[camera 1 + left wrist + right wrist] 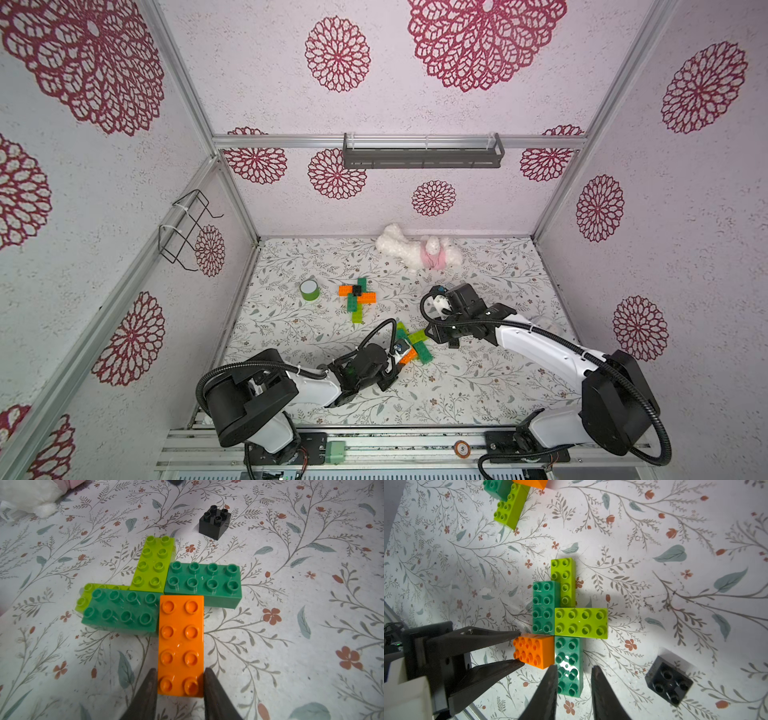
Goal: Assemble a small pinwheel with lego
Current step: Assemble the lego brick with the lego brick.
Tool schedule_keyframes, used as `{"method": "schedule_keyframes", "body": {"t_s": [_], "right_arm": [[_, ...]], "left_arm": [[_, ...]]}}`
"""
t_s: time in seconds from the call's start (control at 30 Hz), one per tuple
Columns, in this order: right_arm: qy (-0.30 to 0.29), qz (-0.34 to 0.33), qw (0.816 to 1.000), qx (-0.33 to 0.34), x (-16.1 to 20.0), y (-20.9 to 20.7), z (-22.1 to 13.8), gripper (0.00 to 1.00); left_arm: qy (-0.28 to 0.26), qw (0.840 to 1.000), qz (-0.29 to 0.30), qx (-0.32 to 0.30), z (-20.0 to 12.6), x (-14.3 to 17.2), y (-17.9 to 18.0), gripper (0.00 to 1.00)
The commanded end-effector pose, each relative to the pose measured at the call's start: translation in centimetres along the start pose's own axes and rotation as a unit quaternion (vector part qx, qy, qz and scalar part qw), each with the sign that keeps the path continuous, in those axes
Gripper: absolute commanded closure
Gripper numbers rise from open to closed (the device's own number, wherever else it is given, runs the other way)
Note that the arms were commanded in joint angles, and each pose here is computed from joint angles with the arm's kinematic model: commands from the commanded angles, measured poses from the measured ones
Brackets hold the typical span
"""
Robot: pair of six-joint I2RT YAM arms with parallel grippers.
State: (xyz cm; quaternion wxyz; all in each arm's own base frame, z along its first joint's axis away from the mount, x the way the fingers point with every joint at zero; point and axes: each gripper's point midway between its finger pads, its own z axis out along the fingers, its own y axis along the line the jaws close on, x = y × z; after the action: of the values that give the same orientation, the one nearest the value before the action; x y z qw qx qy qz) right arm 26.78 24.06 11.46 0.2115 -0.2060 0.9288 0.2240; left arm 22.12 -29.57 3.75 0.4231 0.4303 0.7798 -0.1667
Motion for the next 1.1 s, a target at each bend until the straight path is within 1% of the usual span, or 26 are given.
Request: {"method": "schedule_keyframes", "body": {"t_s": [0.0, 0.03, 0.17, 0.27, 0.37, 0.57, 0.9, 1.07], "right_arm": [[-0.011, -0.007, 1.0, -0.02, -0.8, 0.9, -0.1, 0.69], [-0.01, -0.007, 1.0, -0.02, -0.7, 0.9, -0.1, 0.69], [-0.004, -0.014, 1.0, -0.027, -0.5, 1.1, 0.1, 0.69], [0.005, -0.024, 0.998, -0.052, -0.1, 2.1, 0.4, 0.7], [0.015, -0.023, 0.995, -0.1, 0.4, 3.6, 0.8, 0.75], [0.032, -0.018, 0.991, -0.127, 1.2, 4.4, 1.6, 0.79], [0.072, -0.019, 0.989, -0.129, 3.3, 4.2, 3.1, 0.81], [0.081, -0.02, 0.988, -0.133, 3.9, 4.3, 3.6, 0.81]], "left_arm": [[-0.002, 1.0, 0.018, 0.01, 0.0, -0.4, -0.4, 0.73], [0.0, 1.0, 0.02, 0.01, 0.0, -0.3, -0.4, 0.74], [0.012, 1.0, 0.018, 0.019, 0.1, -0.5, -0.7, 0.72], [0.016, 1.0, 0.015, 0.016, 0.0, -0.7, -0.6, 0.73], [0.02, 1.0, 0.017, 0.013, -0.1, -0.9, -0.4, 0.72], [0.037, 0.999, 0.026, 0.011, 0.0, -1.1, -0.3, 0.71], [0.044, 0.999, 0.02, 0.011, -0.1, -1.8, -0.2, 0.71], [0.042, 0.999, 0.017, 0.009, -0.1, -2.3, -0.1, 0.71]]}}
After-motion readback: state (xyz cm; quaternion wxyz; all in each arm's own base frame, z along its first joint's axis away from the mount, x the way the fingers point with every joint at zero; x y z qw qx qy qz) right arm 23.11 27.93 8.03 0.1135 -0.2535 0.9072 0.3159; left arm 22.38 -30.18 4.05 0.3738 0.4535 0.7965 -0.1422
